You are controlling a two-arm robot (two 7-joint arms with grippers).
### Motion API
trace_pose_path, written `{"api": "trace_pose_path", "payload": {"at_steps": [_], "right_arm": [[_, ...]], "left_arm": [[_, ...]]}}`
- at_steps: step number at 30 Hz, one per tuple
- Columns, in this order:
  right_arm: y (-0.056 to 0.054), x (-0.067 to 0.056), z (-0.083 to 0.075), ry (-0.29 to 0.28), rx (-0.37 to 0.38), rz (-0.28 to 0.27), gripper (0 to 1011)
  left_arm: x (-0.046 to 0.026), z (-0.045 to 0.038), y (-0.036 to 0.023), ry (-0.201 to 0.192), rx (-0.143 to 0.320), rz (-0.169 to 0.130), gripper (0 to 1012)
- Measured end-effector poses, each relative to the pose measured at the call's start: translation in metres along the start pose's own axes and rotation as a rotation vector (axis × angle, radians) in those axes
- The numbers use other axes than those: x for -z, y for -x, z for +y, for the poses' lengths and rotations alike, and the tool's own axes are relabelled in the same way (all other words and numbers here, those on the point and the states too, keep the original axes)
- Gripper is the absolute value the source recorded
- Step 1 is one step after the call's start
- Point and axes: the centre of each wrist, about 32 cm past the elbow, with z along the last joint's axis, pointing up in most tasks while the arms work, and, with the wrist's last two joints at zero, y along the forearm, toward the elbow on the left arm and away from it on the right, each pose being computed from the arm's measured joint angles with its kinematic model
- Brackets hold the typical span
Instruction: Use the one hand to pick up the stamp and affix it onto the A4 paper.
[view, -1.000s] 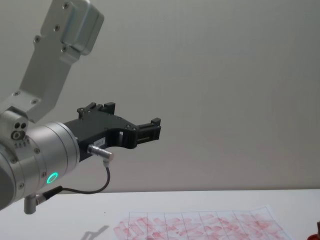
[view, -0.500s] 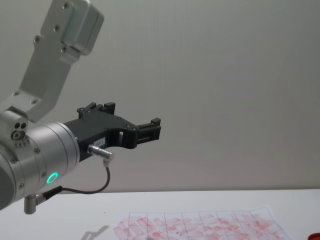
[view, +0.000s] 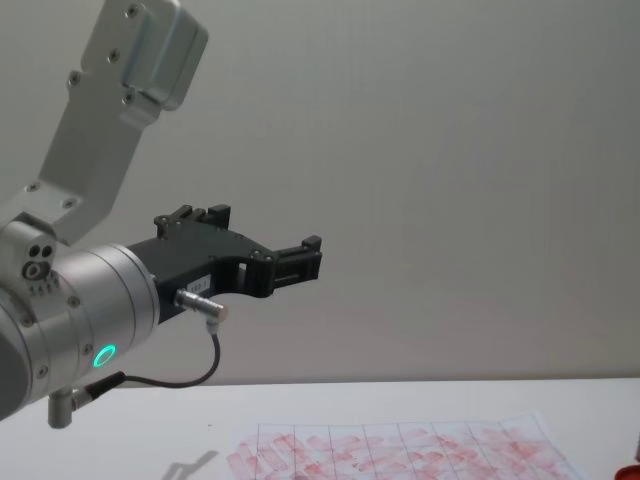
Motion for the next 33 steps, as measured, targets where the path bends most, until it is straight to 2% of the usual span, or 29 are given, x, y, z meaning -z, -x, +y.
{"api": "trace_pose_path", "payload": {"at_steps": [13,19,27,33], "right_arm": [[0.003,-0.02,0.004,-0.117,-0.078,-0.057,219],[0.011,-0.029,0.011,-0.163,-0.163,-0.076,219],[0.024,-0.031,0.024,-0.161,-0.272,-0.081,218],[0.035,-0.025,0.035,-0.112,-0.344,-0.084,218]], "left_arm": [[0.0,0.0,0.0,0.0,0.0,0.0,1001],[0.0,0.0,0.0,0.0,0.0,0.0,1001],[0.0,0.0,0.0,0.0,0.0,0.0,1001],[0.0,0.0,0.0,0.0,0.0,0.0,1001]]}}
